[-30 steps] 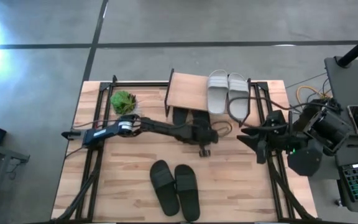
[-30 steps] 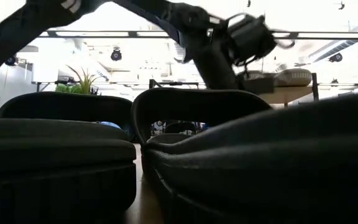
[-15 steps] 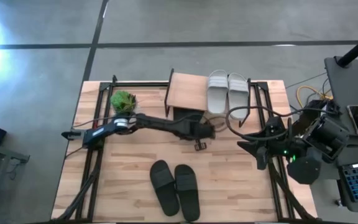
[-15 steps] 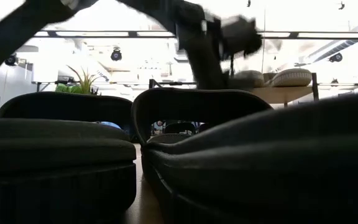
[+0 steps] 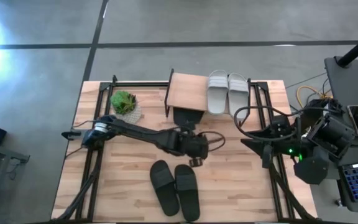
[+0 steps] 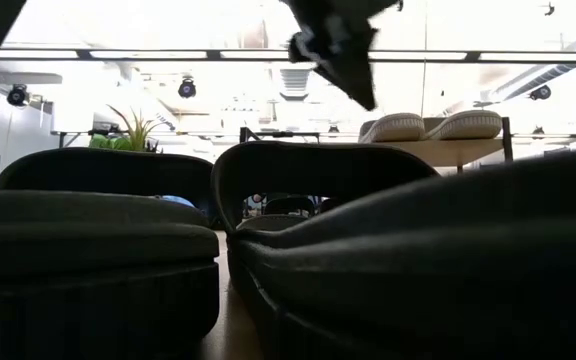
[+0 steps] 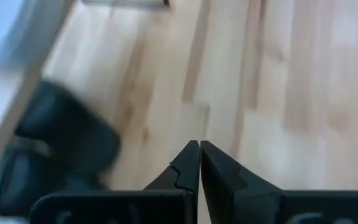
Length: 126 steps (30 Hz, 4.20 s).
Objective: Pick and place slides into the shelf
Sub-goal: Adjust the shelf
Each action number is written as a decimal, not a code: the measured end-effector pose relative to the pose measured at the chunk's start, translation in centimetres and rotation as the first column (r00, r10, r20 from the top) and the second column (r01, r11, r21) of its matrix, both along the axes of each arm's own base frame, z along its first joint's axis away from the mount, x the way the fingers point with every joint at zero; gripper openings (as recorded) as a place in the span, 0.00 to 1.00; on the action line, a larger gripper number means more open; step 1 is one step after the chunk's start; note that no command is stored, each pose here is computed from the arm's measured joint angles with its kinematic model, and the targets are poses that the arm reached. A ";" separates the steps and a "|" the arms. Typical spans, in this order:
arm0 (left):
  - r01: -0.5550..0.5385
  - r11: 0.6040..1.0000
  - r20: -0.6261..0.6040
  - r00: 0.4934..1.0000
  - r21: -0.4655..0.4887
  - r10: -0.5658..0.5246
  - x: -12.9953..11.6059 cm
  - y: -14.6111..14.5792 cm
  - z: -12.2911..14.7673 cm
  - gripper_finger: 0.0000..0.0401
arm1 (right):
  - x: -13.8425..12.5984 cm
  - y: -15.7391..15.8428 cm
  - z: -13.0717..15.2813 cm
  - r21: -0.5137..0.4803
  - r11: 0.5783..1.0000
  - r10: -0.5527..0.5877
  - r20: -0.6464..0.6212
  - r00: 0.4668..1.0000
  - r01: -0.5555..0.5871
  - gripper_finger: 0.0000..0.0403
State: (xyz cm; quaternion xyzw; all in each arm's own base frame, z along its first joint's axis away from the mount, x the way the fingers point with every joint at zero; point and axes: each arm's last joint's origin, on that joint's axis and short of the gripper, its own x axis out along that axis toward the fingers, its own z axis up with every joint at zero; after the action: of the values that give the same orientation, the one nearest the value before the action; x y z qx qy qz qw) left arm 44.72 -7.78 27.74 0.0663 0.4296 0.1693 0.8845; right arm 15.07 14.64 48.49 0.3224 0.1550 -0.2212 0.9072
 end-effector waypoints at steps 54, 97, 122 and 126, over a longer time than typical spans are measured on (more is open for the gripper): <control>-0.270 0.855 0.284 0.862 -0.444 0.419 -20.5 -7.4 4.7 0.00 | 0.6 3.3 -6.2 0.074 0.976 -0.216 0.189 0.958 0.205 0.46; -0.451 0.825 0.225 0.813 -0.341 0.538 -20.6 17.2 2.8 0.00 | -3.3 -32.5 -13.4 -0.151 0.464 -0.709 -0.654 0.264 0.873 0.02; -0.358 0.785 0.198 0.838 -0.505 0.509 -18.3 21.0 0.1 0.00 | -3.3 -34.1 -16.3 -0.104 0.416 -0.622 -0.757 0.200 0.903 0.02; -0.346 0.784 0.198 0.842 -0.515 0.502 -18.3 20.9 0.1 0.00 | -3.1 -34.3 -16.6 -0.080 0.413 -0.609 -0.765 0.210 0.907 0.02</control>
State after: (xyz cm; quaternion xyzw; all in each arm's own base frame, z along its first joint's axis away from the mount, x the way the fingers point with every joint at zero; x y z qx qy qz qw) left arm 26.44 13.15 27.88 -0.2735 0.3091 0.2680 0.8705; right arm 11.93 -19.62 31.94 0.4176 0.3385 -0.7139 0.4487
